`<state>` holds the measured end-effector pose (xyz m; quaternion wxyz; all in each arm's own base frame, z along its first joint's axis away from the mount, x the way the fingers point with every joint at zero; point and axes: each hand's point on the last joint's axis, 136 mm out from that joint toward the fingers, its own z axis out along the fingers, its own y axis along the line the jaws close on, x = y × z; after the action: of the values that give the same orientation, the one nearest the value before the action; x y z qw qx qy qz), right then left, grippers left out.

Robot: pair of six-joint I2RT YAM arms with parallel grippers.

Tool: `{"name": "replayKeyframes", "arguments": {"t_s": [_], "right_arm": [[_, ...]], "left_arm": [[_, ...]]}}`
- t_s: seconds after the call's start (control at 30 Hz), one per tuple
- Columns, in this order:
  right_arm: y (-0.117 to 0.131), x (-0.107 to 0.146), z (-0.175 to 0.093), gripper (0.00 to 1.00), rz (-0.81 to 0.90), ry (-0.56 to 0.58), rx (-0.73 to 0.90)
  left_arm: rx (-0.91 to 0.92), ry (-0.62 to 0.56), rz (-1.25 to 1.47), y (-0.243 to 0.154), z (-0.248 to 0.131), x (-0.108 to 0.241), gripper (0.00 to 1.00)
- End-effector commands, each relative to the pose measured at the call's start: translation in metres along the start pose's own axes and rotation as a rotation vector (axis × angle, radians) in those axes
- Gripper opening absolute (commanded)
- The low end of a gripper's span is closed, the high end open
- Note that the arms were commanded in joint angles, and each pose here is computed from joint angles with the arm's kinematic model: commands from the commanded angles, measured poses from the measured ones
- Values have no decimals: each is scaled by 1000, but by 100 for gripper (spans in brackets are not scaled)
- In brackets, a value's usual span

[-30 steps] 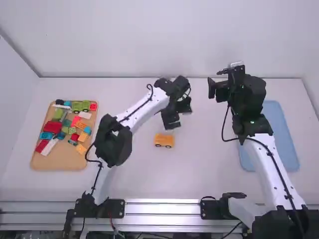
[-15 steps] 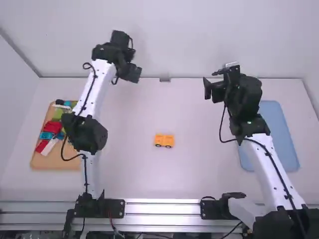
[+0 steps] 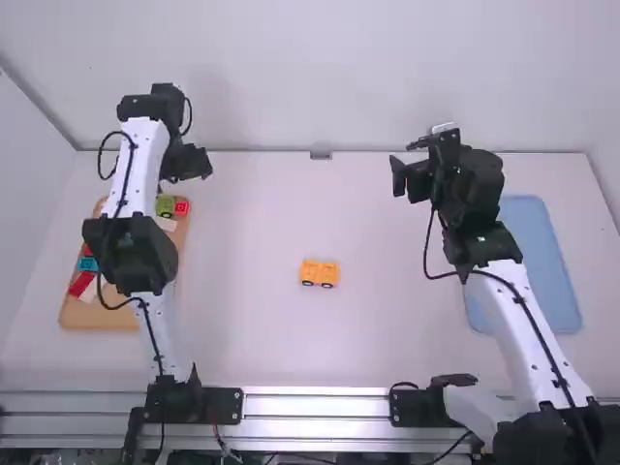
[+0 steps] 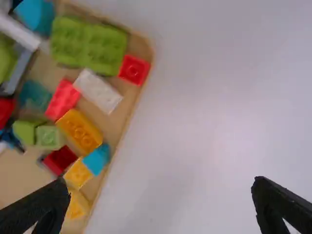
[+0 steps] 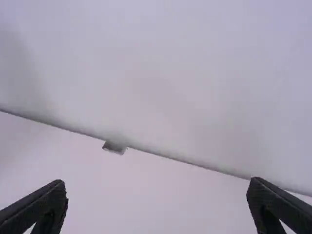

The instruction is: Assemble lego blocks to make yellow taxi

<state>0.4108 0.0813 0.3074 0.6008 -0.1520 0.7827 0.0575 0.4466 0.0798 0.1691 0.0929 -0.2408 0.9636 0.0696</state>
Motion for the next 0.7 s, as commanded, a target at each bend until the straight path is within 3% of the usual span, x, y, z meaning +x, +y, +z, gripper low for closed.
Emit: {"name": "replayKeyframes", "arguments": {"t_s": [0.0, 0.27, 0.53, 0.67], "right_arm": [[1, -14, -2, 98, -6, -29, -3], [-3, -13, -2, 98, -4, -28, 6], [1, -15, -2, 98, -7, -34, -4], [0, -16, -2, 98, -7, -38, -2]], "left_arm": [[-89, -33, -80, 13, -9, 6, 99], [-71, -96, -103, 31, -10, 30, 99], [-281, -149, -293, 103, -21, 102, 99], [-295, -85, -349, 128, -10, 137, 99]]}}
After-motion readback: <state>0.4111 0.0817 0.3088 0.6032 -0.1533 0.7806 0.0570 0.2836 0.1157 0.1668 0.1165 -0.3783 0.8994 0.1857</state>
